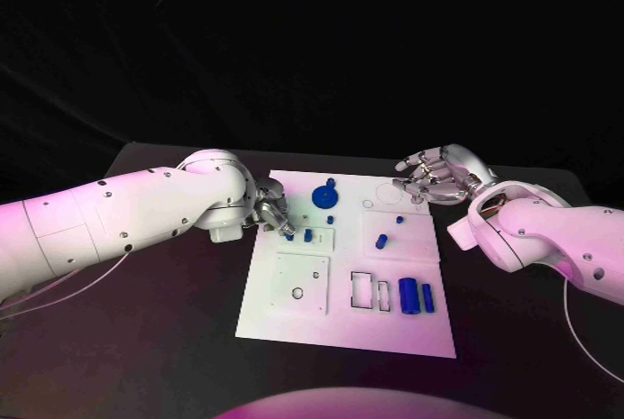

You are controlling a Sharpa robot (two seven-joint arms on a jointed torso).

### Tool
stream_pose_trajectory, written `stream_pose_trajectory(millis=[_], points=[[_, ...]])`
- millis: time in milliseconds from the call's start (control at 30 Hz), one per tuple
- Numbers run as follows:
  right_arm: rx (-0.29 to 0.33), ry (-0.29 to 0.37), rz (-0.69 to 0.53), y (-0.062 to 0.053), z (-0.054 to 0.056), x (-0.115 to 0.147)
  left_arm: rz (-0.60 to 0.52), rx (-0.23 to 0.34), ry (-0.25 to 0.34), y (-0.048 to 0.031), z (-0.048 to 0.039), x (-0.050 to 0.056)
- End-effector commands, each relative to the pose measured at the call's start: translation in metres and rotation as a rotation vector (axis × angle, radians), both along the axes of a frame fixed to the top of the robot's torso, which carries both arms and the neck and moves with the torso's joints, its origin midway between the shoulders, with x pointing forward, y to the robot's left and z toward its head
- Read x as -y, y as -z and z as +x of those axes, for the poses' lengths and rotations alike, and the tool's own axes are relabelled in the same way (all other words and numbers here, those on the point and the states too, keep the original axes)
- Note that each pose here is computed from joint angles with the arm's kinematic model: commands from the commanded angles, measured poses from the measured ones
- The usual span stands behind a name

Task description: Assemble the parts on the task board

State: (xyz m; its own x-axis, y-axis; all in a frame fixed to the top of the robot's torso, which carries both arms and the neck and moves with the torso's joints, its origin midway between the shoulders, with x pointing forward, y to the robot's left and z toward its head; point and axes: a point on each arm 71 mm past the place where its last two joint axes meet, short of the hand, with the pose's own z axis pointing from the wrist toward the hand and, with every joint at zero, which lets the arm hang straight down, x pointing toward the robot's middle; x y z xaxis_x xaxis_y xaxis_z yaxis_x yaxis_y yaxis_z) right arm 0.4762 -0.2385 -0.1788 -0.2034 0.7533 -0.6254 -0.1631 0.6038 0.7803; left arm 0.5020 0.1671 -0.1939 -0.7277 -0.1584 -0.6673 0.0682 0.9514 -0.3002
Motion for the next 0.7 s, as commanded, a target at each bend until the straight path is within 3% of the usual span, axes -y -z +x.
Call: stream_pose_trajectory(millis=[33,700], points=[[0.004,-0.023,-0.006,0.0001,-0.0007,-0.002,0.014,-0.009,0.015,0.0011,-0.0012,0.0021],[0.003,-0.024,-0.006,0.0001,-0.001,-0.0024,0.008,-0.027,0.023,0.0023,-0.0023,0.0075]])
